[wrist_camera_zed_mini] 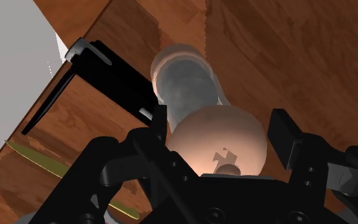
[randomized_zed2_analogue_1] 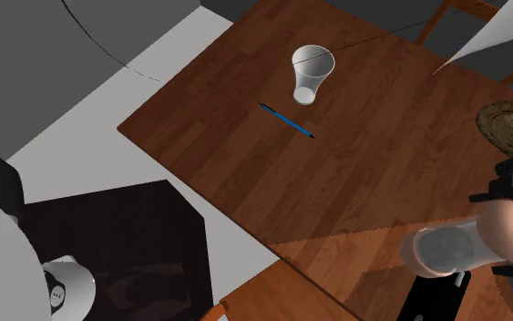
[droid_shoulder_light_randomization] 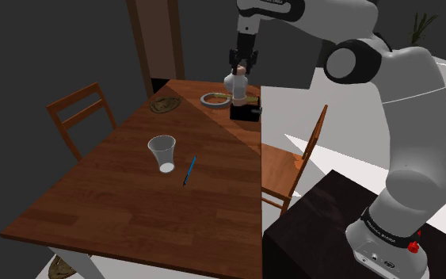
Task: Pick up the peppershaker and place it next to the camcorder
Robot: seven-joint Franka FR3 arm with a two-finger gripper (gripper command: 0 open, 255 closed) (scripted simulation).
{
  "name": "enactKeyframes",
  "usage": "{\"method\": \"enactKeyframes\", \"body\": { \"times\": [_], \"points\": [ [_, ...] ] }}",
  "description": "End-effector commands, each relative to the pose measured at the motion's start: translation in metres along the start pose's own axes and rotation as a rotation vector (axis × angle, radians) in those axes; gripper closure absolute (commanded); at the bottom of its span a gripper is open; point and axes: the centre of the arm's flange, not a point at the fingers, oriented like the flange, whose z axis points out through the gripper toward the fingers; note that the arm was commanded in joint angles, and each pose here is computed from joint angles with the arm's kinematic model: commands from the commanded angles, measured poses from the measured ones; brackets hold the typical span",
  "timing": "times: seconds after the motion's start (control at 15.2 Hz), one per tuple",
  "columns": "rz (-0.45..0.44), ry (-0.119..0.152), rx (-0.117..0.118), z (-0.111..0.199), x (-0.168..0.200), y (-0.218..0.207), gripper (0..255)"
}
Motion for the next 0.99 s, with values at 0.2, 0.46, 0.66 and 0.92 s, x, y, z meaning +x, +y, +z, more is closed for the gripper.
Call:
{"method": "enactKeyframes", "body": {
  "times": [0.2, 0.46, 0.66, 0.92],
  "points": [
    [0.0, 0.001, 0.0, 0.026, 0.001, 0.003, 255],
    [0.0, 0.001, 0.0, 0.047, 0.002, 0.006, 255],
    [0.0, 0.001, 0.0, 0.062, 0.002, 0.008, 255],
    [0.0, 0.001, 0.0, 0.083, 0.002, 0.01, 255]
  ]
}}
